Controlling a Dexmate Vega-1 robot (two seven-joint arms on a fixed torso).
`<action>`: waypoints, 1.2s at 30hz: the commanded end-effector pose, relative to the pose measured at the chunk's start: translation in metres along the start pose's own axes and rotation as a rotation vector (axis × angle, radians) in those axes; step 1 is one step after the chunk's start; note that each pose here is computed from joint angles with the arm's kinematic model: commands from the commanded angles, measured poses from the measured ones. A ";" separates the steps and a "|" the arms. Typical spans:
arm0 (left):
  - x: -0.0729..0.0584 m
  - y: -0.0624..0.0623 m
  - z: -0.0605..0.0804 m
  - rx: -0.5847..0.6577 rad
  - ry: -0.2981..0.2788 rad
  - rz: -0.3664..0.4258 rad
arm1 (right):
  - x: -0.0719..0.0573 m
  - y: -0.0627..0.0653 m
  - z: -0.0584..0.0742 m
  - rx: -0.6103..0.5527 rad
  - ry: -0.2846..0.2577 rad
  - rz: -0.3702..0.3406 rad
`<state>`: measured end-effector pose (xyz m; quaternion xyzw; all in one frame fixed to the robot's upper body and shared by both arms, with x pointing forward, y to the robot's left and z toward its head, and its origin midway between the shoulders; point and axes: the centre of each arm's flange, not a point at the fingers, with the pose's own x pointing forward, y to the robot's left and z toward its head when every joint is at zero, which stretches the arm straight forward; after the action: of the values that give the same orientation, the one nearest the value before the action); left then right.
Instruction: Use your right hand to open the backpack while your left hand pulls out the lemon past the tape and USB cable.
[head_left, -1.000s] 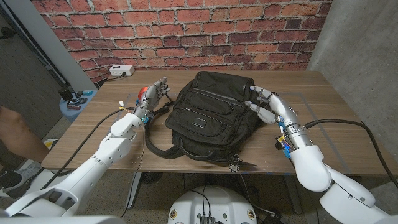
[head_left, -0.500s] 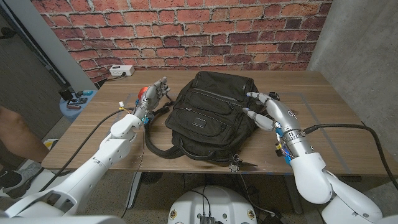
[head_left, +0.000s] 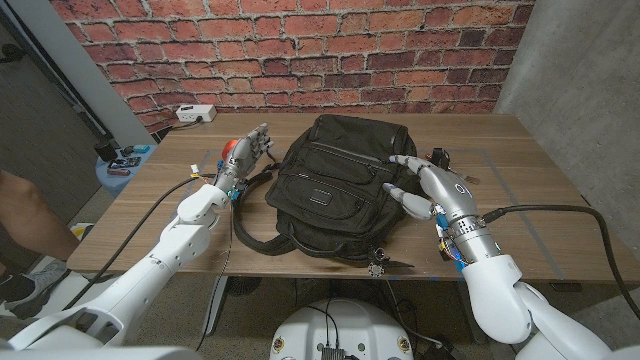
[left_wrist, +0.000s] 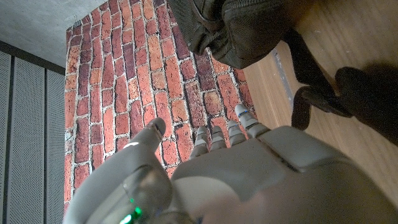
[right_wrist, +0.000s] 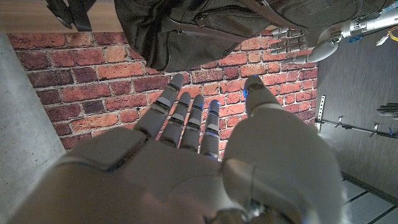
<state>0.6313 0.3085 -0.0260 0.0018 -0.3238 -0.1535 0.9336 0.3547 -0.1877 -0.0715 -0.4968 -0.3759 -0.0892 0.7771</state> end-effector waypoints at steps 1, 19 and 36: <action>0.004 0.000 0.003 0.013 -0.013 -0.009 | -0.010 0.003 0.015 -0.097 -0.017 0.010; 0.007 0.002 0.001 0.024 -0.022 -0.022 | -0.022 0.014 0.022 -0.144 -0.039 0.005; 0.030 0.004 0.002 0.025 -0.041 -0.070 | -0.028 0.032 0.037 -0.238 -0.041 0.008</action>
<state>0.6435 0.3079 -0.0157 0.0173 -0.3396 -0.1686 0.9252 0.3346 -0.1593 -0.0973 -0.5636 -0.3810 -0.1044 0.7254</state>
